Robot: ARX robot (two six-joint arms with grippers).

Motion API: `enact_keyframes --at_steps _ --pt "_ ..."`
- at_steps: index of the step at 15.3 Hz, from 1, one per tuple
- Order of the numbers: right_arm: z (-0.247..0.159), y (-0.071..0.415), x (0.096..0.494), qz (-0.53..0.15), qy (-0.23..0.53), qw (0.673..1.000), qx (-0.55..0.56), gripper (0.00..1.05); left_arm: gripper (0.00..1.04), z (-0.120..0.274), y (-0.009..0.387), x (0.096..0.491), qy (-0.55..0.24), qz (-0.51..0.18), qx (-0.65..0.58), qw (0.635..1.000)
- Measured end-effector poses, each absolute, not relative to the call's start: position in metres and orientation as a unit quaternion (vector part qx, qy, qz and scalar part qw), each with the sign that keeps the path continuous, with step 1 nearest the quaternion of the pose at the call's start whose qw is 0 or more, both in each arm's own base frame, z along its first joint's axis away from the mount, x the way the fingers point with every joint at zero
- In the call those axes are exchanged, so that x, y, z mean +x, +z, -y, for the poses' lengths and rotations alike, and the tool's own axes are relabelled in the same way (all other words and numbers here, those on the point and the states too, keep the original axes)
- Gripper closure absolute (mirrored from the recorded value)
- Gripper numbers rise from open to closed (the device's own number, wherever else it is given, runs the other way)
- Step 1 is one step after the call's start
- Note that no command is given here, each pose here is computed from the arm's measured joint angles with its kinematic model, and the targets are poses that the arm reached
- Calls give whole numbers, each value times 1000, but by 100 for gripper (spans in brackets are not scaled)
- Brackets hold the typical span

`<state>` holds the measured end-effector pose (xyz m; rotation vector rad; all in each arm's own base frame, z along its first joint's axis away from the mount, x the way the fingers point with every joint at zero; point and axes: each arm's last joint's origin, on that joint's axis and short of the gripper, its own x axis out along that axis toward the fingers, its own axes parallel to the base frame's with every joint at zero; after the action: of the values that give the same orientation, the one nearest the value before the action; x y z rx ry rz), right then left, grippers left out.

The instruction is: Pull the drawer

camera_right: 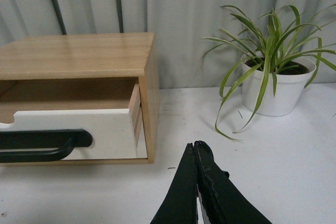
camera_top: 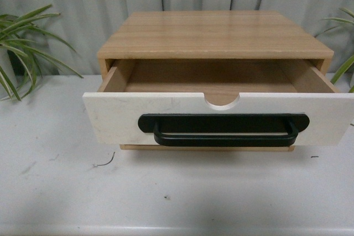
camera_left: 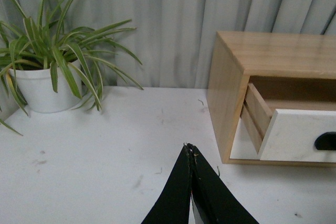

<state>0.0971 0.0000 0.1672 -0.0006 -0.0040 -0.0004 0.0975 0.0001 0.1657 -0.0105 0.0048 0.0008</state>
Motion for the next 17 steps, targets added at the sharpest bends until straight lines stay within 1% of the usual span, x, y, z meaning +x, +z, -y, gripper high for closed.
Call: enact_keyframes --at_steps 3,4,5,6,8,9,11,12,13,17 --pt "0 167 97 3 0 1000 0 103 103 0 166 98 0 0 -5 1000" --pt "0 167 97 3 0 1000 -1 102 100 0 166 98 0 0 -5 1000" --pt "0 167 97 3 0 1000 0 92 87 0 166 98 0 0 -5 1000" --pt "0 167 97 3 0 1000 0 79 77 0 166 98 0 0 -5 1000" --pt "0 167 97 3 0 1000 0 54 51 0 166 98 0 0 -5 1000" --pt "0 167 97 3 0 1000 0 43 40 0 166 98 0 0 -5 1000" --pt "0 167 97 3 0 1000 0 19 15 0 166 98 0 0 -5 1000" --pt "0 167 97 3 0 1000 0 6 5 0 166 98 0 0 -5 1000" --pt "0 167 97 3 0 1000 0 7 7 0 166 98 0 0 -5 1000" --pt "0 167 97 3 0 1000 0 6 7 0 166 98 0 0 -5 1000"
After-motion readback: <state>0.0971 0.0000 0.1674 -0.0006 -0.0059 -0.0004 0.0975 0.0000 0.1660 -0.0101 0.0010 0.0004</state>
